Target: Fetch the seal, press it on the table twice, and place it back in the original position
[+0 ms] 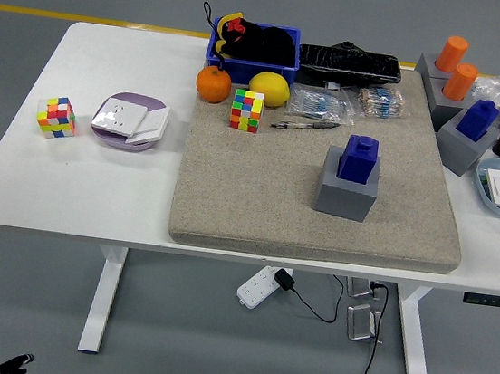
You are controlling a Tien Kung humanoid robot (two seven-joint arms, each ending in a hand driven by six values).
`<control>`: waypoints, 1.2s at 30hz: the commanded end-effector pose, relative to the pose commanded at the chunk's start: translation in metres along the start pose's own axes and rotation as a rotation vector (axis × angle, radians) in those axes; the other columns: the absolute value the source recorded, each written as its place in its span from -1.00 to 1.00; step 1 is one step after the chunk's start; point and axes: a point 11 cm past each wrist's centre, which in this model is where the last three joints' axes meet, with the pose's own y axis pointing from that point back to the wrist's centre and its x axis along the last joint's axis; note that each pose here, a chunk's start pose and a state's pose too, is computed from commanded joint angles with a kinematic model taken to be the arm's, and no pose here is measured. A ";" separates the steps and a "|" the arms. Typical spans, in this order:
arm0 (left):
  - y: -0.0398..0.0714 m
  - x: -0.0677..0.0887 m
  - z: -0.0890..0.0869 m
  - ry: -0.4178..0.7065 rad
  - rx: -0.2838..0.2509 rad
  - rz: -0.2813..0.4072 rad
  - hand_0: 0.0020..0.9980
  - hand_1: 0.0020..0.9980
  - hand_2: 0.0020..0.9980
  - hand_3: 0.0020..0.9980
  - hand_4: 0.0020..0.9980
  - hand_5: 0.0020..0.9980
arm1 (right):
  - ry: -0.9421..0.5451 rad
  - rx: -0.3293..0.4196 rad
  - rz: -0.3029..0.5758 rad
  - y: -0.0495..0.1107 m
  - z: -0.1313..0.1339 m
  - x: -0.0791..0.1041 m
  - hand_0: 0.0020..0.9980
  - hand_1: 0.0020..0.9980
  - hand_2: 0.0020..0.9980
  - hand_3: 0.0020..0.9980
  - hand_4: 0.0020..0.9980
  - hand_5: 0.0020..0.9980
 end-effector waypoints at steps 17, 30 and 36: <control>0.001 0.003 0.004 -0.018 0.000 0.010 0.63 0.58 0.54 0.60 0.38 -0.13 | 0.006 0.002 -0.002 -0.001 0.000 -0.002 0.76 0.68 0.63 0.59 0.96 -0.33; 0.000 0.002 -0.002 -0.011 0.006 0.007 0.63 0.58 0.53 0.61 0.38 -0.13 | 0.007 -0.005 0.002 0.001 0.002 0.000 0.75 0.68 0.62 0.58 0.92 -0.36; 0.000 0.001 -0.001 -0.007 0.002 0.005 0.63 0.58 0.53 0.60 0.38 -0.13 | 0.007 -0.006 0.004 0.002 0.002 0.000 0.75 0.68 0.63 0.58 0.91 -0.37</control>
